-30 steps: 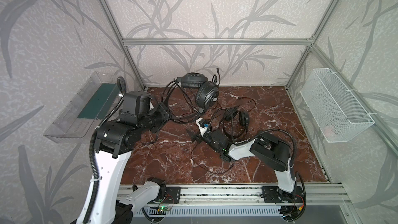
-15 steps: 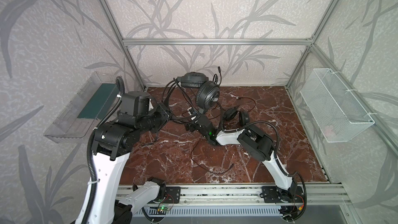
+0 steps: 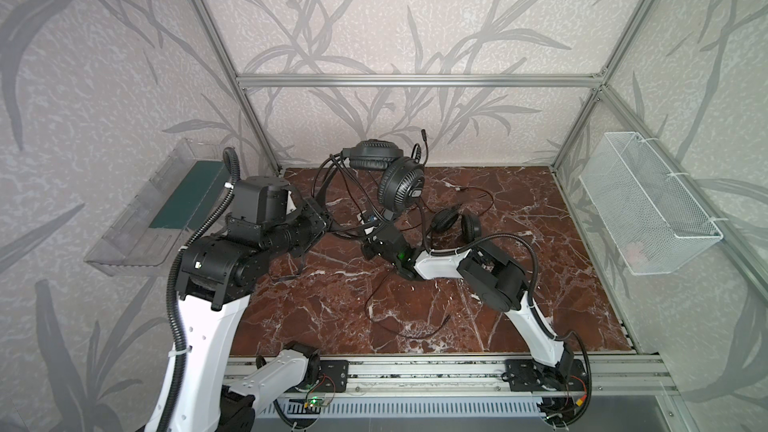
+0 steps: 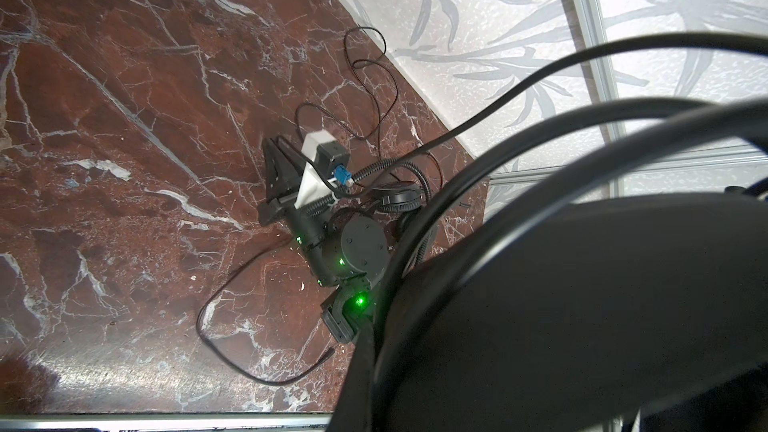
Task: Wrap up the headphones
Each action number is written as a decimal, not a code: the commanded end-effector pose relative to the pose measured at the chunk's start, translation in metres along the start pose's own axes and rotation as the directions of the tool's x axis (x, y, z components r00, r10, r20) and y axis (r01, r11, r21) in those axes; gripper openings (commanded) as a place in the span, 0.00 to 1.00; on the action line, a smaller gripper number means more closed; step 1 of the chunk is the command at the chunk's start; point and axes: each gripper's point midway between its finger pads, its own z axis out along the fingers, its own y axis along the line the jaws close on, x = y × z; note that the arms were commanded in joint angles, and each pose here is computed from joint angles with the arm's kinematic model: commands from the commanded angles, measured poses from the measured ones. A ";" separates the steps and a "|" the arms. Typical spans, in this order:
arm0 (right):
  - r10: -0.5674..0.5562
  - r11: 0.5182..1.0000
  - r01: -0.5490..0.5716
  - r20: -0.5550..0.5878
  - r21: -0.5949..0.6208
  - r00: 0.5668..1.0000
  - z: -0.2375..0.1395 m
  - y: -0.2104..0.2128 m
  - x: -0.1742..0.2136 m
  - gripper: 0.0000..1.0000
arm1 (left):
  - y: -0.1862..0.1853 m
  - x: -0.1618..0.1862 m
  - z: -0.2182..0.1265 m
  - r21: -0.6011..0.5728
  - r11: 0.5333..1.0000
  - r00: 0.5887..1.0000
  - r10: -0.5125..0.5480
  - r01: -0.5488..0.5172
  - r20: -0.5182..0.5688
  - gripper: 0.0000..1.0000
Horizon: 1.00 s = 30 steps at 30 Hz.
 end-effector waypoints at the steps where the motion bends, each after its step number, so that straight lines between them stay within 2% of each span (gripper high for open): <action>1: 0.032 0.999 -0.028 0.128 -0.040 0.991 -0.039 0.019 -0.026 0.02 | -0.019 -0.015 -0.013 0.060 0.997 0.997 0.036 -0.041 0.073 0.00; 6: 0.018 1.000 -0.018 0.208 -0.001 0.978 -0.107 0.025 -0.026 0.00 | -0.018 -0.021 -0.005 0.013 0.996 0.993 0.092 -0.093 0.077 0.00; 10: 0.005 0.998 -0.017 0.206 0.054 0.979 -0.153 0.015 -0.021 0.00 | -0.011 -0.022 0.005 -0.034 0.990 0.989 0.138 -0.136 0.061 0.00; 13: -0.038 0.999 0.038 0.202 0.002 0.979 -0.184 0.036 -0.019 0.00 | 0.001 -0.026 0.019 -0.100 0.982 0.985 0.168 -0.163 0.042 0.00; 17: -0.073 0.983 0.103 0.188 -0.154 0.979 -0.223 0.084 -0.021 0.00 | 0.022 -0.029 0.048 -0.191 0.964 0.983 0.186 -0.184 -0.007 0.00; 21: -0.267 0.935 0.294 0.152 -0.197 0.951 -0.259 0.125 -0.024 0.00 | 0.045 -0.029 0.073 -0.282 0.933 0.975 0.218 -0.223 -0.052 0.00; 27: -0.387 0.859 0.335 -0.061 -0.386 0.920 -0.292 0.154 -0.026 0.00 | 0.074 -0.018 0.107 -0.351 0.904 0.968 0.212 -0.245 -0.131 0.00; 30: -0.471 0.803 0.387 -0.086 -0.453 0.878 -0.315 0.167 -0.031 0.00 | 0.088 -0.018 0.118 -0.392 0.881 0.963 0.225 -0.266 -0.149 0.00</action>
